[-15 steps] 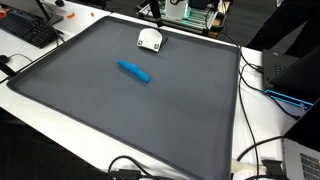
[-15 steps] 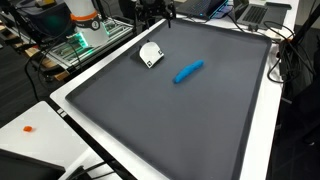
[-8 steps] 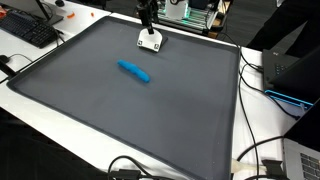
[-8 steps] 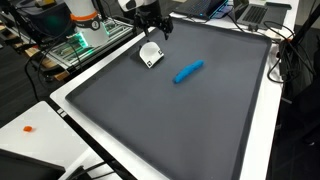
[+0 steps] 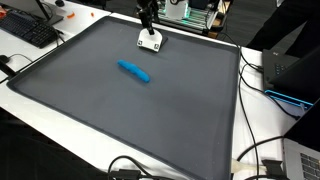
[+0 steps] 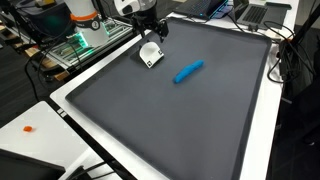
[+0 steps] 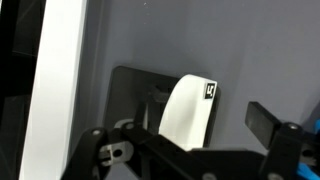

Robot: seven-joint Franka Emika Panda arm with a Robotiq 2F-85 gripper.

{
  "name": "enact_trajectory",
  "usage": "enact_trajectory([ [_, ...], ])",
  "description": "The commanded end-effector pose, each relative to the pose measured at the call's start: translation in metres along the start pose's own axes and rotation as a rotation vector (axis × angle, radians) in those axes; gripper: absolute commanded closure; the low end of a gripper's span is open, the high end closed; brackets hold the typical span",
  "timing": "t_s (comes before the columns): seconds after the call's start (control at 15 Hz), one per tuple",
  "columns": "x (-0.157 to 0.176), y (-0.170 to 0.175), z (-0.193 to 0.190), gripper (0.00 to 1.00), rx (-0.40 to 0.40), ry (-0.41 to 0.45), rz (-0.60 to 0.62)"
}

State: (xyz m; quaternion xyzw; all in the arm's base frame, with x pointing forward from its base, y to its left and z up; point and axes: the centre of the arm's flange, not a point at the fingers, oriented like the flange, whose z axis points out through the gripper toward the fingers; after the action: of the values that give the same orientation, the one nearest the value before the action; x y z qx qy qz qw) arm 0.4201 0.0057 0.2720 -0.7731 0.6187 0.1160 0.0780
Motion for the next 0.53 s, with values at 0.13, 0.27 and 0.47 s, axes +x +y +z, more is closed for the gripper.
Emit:
enact_trajectory([
  [0.13,0.0030,0.0079,0.0171,0.00,-0.035,0.032,-0.024],
  [0.27,0.0043,0.0092,0.0193,0.00,-0.037,0.046,-0.027],
  [0.47,0.0033,0.0080,0.0225,0.00,-0.037,0.039,-0.020],
])
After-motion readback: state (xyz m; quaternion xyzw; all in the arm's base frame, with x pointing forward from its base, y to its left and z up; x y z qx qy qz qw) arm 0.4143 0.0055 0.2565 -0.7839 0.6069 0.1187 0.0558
